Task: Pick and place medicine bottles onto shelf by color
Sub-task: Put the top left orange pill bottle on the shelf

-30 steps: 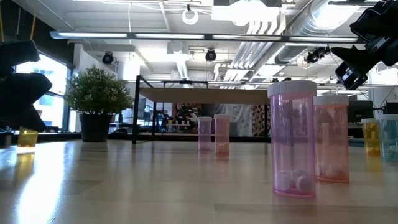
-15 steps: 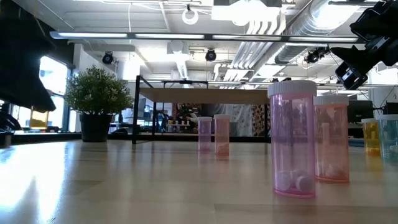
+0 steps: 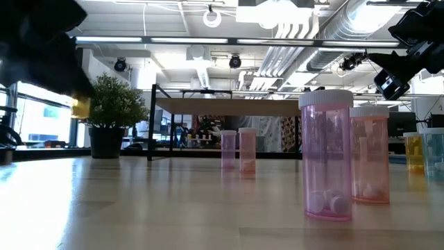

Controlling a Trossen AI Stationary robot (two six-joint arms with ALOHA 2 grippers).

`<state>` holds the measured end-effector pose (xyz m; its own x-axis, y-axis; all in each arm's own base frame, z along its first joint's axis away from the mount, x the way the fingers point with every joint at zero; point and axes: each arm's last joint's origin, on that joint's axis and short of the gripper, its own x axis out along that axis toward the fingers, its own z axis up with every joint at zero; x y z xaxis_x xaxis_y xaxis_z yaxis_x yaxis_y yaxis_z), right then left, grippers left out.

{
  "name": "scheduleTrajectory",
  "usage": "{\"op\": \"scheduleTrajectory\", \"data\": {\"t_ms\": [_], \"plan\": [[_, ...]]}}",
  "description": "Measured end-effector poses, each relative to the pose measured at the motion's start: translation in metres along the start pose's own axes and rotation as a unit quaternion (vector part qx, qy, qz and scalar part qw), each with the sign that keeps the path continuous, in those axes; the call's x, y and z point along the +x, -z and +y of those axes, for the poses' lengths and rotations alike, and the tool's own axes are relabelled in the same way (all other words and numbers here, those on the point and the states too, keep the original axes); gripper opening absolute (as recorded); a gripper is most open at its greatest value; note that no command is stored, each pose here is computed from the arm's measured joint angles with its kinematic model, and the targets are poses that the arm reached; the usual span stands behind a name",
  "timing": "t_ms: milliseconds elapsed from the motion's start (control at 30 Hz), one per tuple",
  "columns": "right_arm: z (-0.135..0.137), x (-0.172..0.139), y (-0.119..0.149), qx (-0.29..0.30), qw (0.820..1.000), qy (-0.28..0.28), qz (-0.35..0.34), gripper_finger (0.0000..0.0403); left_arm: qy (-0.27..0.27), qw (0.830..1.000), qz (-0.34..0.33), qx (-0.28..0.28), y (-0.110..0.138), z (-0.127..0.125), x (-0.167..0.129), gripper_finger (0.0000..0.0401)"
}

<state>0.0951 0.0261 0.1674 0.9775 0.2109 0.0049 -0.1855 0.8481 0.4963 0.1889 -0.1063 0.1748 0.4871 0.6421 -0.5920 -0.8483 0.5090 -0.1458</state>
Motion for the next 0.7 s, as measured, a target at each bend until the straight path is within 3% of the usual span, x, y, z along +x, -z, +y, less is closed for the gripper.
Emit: {"op": "scheduleTrajectory", "data": {"t_ms": [333, 700], "plan": [[0.000, 0.000, 0.000, 0.000, 1.000, 0.001, -0.001, 0.0193, 0.029, 0.998, -0.021, 0.056, -0.041, -0.013, 0.021, 0.0099], [-0.001, 0.000, -0.001, 0.003, 1.000, 0.018, -0.015, 0.0193, 0.049, 0.989, -0.072, 0.118, -0.112, -0.025, 0.042, 0.0099]]}}
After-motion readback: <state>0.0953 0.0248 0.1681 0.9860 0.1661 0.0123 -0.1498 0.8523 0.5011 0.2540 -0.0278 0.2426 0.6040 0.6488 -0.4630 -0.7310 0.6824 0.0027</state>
